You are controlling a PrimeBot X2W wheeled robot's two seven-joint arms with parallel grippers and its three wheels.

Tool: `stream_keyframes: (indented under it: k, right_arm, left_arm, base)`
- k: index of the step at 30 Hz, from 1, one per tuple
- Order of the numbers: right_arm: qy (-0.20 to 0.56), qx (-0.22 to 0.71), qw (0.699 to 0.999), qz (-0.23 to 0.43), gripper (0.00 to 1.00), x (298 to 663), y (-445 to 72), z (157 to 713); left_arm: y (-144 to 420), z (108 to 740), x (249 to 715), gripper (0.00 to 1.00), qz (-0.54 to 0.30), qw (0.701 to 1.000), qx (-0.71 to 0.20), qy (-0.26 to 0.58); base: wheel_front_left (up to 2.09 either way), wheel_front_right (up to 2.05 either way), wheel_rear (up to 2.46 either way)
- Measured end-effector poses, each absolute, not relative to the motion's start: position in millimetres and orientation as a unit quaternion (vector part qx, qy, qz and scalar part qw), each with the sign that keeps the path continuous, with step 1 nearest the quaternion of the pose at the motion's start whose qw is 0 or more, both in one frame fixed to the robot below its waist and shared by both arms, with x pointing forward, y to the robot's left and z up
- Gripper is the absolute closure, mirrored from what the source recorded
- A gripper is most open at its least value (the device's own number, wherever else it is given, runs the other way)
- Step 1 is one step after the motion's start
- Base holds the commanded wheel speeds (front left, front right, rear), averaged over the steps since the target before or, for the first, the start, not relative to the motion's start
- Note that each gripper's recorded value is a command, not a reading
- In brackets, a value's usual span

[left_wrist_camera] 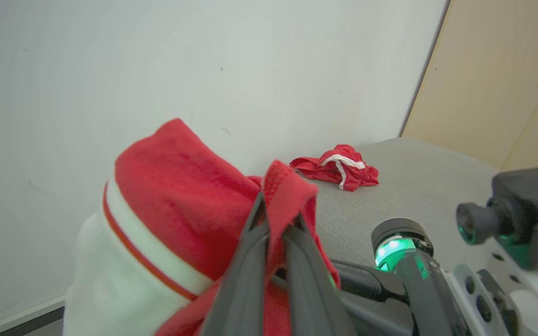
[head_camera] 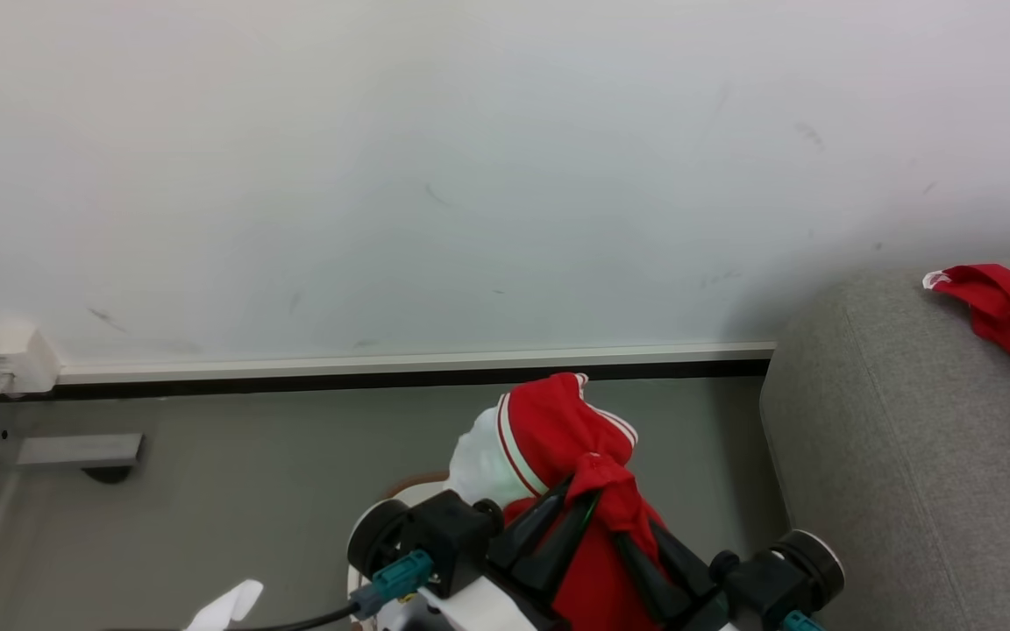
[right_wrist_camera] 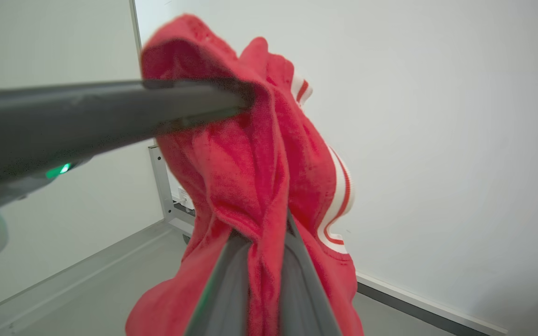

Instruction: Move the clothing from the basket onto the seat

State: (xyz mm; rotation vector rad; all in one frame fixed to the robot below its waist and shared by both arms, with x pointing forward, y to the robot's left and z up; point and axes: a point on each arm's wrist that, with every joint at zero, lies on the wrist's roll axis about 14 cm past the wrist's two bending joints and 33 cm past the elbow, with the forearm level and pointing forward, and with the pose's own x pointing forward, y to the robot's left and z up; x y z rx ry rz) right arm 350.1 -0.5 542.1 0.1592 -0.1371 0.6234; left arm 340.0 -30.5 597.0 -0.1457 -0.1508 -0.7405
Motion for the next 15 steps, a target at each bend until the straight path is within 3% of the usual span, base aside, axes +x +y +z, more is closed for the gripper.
stream_keyframes:
  k: [2, 3, 15]
  right_arm:
    - [-0.069, 0.082, 0.948, 0.299, 1.0, 352.4, -4.8, 543.5]
    - [-0.07, 0.083, 0.949, 0.296, 1.0, 353.3, -6.7, 544.5]
    - [-0.099, 0.098, 0.97, 0.202, 1.0, 369.4, -68.0, 558.7]
  left_arm:
    - [-30.0, 596.3, 341.1, 0.09, -0.36, 0.927, -0.071, -0.074]
    - [-30.3, 595.7, 341.5, 0.0, -0.36, 0.927, -0.071, -0.074]
    - [-44.8, 574.2, 349.9, 0.0, -0.376, 0.923, -0.07, -0.045]
  base:
    - [0.0, 0.0, 0.0]
    - [0.0, 0.0, 0.0]
    - [0.0, 0.0, 0.0]
